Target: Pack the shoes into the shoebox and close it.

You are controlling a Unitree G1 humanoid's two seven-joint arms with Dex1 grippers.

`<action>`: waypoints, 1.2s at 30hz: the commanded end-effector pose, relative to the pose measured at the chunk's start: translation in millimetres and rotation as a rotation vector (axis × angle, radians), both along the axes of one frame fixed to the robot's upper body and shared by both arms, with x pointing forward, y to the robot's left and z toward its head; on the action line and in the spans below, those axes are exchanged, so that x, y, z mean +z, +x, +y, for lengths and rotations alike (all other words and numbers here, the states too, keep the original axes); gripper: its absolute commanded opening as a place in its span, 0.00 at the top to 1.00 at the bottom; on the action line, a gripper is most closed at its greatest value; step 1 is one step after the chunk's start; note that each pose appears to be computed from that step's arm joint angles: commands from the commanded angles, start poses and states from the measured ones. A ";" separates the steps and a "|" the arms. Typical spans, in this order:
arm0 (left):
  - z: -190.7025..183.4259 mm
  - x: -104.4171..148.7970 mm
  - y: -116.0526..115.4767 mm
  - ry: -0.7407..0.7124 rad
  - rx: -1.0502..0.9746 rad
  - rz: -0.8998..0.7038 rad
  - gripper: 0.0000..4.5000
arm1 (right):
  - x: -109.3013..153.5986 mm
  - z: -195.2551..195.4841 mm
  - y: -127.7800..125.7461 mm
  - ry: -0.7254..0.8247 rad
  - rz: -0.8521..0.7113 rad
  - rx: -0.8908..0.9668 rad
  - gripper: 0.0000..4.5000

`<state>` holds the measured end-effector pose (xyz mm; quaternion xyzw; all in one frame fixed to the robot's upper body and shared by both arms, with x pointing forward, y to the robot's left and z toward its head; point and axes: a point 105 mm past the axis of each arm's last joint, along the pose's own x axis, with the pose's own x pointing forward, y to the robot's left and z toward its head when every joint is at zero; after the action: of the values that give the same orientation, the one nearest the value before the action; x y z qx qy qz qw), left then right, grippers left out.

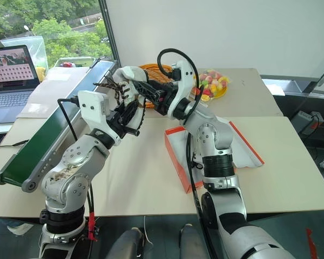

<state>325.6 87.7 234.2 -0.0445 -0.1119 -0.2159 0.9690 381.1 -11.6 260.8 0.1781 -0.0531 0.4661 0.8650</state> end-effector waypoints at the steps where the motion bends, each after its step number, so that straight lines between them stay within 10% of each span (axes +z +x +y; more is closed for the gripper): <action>1: -17.0 47.6 -22.8 -0.046 -0.112 -0.210 0.83 | -6.0 19.5 -8.1 -0.030 0.030 0.080 0.79; 5: -9.4 41.5 -19.1 -0.102 -0.105 -0.154 0.83 | -6.1 18.8 -5.7 -0.034 0.028 0.059 0.84; 12: 11.2 26.3 -23.4 -0.202 -0.131 -0.041 0.32 | -6.1 8.1 5.0 -0.042 0.031 -0.008 0.85; 36: 31.1 -7.7 -12.7 -0.212 -0.115 0.089 0.32 | 7.8 -132.2 18.4 -0.600 -0.068 -0.232 0.85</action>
<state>315.0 120.4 219.3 -0.1647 -0.0682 -0.2494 0.9518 408.8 -145.1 260.4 -0.0933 0.0428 0.3504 0.9310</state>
